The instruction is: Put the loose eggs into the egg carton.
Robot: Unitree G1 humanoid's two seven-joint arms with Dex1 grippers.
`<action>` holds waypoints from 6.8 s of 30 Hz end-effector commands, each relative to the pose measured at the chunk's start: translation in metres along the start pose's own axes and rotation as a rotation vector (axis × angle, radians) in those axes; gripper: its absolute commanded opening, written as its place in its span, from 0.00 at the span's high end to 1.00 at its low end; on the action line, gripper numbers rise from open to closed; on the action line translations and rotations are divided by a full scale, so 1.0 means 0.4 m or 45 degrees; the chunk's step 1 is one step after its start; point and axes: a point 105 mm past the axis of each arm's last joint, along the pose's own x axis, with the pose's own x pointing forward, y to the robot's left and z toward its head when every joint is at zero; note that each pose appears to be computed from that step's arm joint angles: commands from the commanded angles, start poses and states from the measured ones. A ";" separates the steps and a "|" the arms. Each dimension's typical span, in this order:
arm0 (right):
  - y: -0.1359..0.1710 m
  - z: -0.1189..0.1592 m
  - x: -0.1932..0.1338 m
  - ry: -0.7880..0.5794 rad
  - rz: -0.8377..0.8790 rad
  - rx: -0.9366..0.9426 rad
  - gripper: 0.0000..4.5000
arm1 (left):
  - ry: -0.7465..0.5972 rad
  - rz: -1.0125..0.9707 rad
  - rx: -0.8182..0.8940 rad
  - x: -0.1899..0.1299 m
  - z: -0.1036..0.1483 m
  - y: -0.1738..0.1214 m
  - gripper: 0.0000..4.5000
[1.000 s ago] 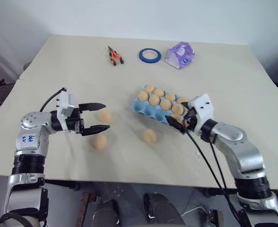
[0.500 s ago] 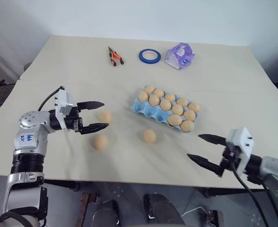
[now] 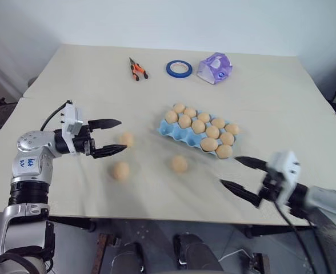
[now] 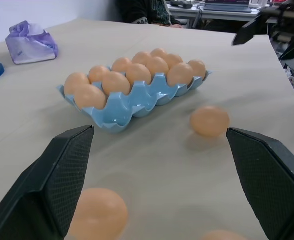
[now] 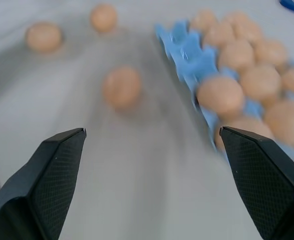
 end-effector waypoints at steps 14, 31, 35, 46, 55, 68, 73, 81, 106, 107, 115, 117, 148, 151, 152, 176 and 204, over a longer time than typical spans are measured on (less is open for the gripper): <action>0.019 -0.032 0.201 0.067 0.020 -0.067 0.00 | -0.015 0.012 0.055 -0.017 0.028 -0.019 0.00; 0.042 -0.054 0.249 0.066 0.069 -0.103 0.52 | -0.029 0.031 0.054 -0.012 0.023 -0.030 0.00; 0.026 -0.005 0.237 -0.009 0.027 -0.121 0.65 | -0.032 0.036 0.054 -0.012 0.023 -0.032 0.00; -0.127 0.086 0.232 -0.054 -0.236 -0.108 0.66 | -0.043 0.049 0.037 0.001 0.013 -0.029 0.00; -0.149 0.058 0.248 -0.007 -0.220 -0.070 0.35 | -0.046 0.079 0.042 -0.004 0.015 -0.028 0.00; -0.129 0.126 0.179 -0.085 -0.121 -0.101 0.01 | -0.010 0.113 0.023 -0.010 0.011 -0.029 0.00; -0.138 0.143 0.106 -0.127 -0.095 -0.130 0.01 | -0.014 0.164 0.026 -0.017 0.014 -0.024 0.00; -0.118 0.096 -0.055 -0.214 0.054 -0.111 0.01 | -0.001 0.316 0.004 -0.073 0.012 -0.038 0.00; -0.137 0.063 -0.113 -0.114 0.124 -0.081 0.01 | 0.210 0.641 -0.117 -0.099 -0.053 -0.206 0.00; -0.138 0.065 -0.110 -0.115 0.123 -0.085 0.01 | 0.215 0.632 -0.116 -0.080 -0.061 -0.204 0.00; -0.135 0.072 -0.086 -0.133 0.100 -0.104 0.01 | 0.280 0.579 -0.175 0.012 -0.140 -0.182 0.00; -0.135 0.074 -0.082 -0.140 0.087 -0.108 0.01 | 0.296 0.563 -0.201 0.025 -0.156 -0.178 0.00; -0.150 0.071 -0.066 -0.167 -0.051 -0.121 0.00 | 0.078 0.228 0.138 0.216 0.012 -0.024 0.56; -0.148 0.072 -0.063 -0.179 -0.056 -0.125 0.00 | 0.060 0.171 0.157 0.262 0.016 -0.003 0.56; -0.147 0.070 -0.062 -0.182 -0.062 -0.122 0.00 | 0.049 0.141 0.157 0.284 0.016 0.001 0.56; -0.141 0.042 -0.078 -0.191 -0.152 -0.101 0.00 | -0.019 0.039 0.144 0.515 0.023 0.022 0.01; -0.110 0.039 -0.125 -0.195 0.073 -0.068 0.00 | 0.258 0.669 -0.131 -0.082 -0.040 0.019 0.01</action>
